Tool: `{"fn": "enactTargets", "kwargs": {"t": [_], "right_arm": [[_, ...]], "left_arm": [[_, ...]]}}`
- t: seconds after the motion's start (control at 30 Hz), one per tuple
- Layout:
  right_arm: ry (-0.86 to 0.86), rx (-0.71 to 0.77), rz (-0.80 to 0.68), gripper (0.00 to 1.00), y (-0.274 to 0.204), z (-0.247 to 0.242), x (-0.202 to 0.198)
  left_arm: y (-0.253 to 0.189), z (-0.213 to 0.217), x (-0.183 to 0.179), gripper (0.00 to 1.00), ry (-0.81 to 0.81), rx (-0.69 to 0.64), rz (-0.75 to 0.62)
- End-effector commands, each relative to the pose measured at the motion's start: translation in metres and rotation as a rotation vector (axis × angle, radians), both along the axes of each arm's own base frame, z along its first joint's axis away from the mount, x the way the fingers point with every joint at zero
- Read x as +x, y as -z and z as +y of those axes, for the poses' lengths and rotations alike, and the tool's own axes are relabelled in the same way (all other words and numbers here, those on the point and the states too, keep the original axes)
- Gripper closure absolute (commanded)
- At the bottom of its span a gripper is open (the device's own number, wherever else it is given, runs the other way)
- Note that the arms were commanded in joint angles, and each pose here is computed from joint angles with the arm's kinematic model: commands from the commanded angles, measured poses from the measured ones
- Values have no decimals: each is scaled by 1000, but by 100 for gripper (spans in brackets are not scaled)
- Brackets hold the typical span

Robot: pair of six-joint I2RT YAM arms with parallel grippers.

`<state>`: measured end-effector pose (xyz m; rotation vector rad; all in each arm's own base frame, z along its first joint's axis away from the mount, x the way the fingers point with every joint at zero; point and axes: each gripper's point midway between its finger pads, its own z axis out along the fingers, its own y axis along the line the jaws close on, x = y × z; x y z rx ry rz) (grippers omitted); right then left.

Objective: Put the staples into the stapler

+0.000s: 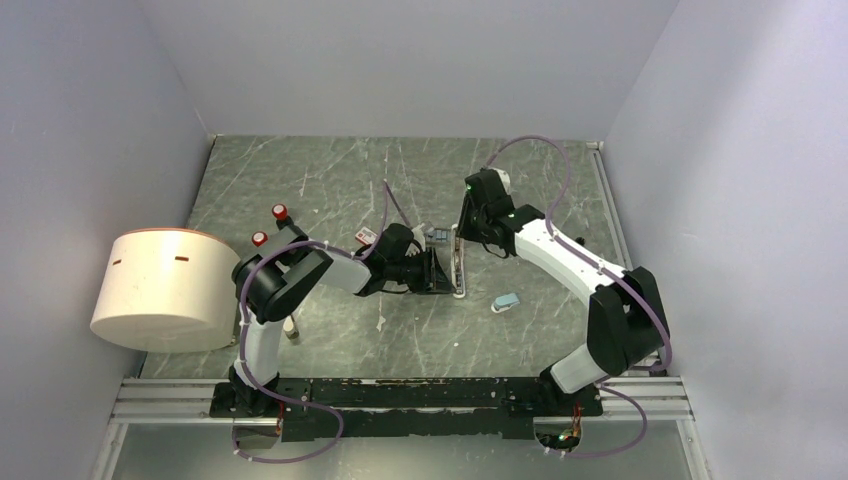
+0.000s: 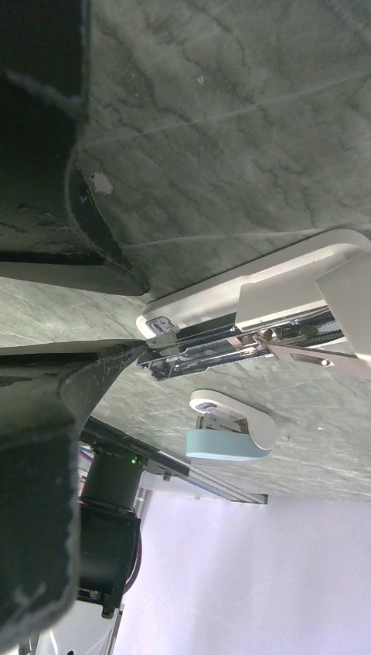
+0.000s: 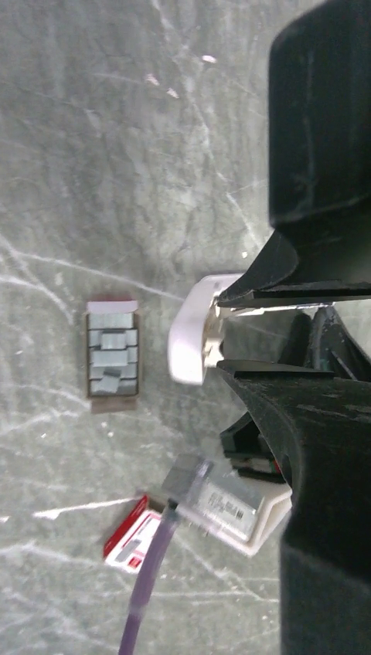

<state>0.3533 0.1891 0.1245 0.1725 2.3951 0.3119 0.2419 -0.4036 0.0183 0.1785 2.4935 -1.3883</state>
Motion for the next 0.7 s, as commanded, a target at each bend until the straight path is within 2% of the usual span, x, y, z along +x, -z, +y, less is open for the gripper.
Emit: {"fn": "enactTargets", "kwargs": {"t": [0.0, 0.23, 0.4, 0.53, 0.67], "right_arm": [[-7, -20, 111, 65, 21, -7, -27], [-22, 5, 97, 62, 9, -5, -31], [-9, 17, 72, 59, -5, -10, -36], [67, -25, 63, 56, -8, -33, -50], [166, -80, 55, 46, -3, -63, -70]], "left_arm": [[57, 33, -28, 64, 15, 193, 137], [54, 38, -23, 64, -7, 233, 114], [36, 36, -20, 56, -12, 204, 73], [5, 38, -12, 49, -26, 177, -12], [-23, 51, -2, 40, -73, 214, -120]]}}
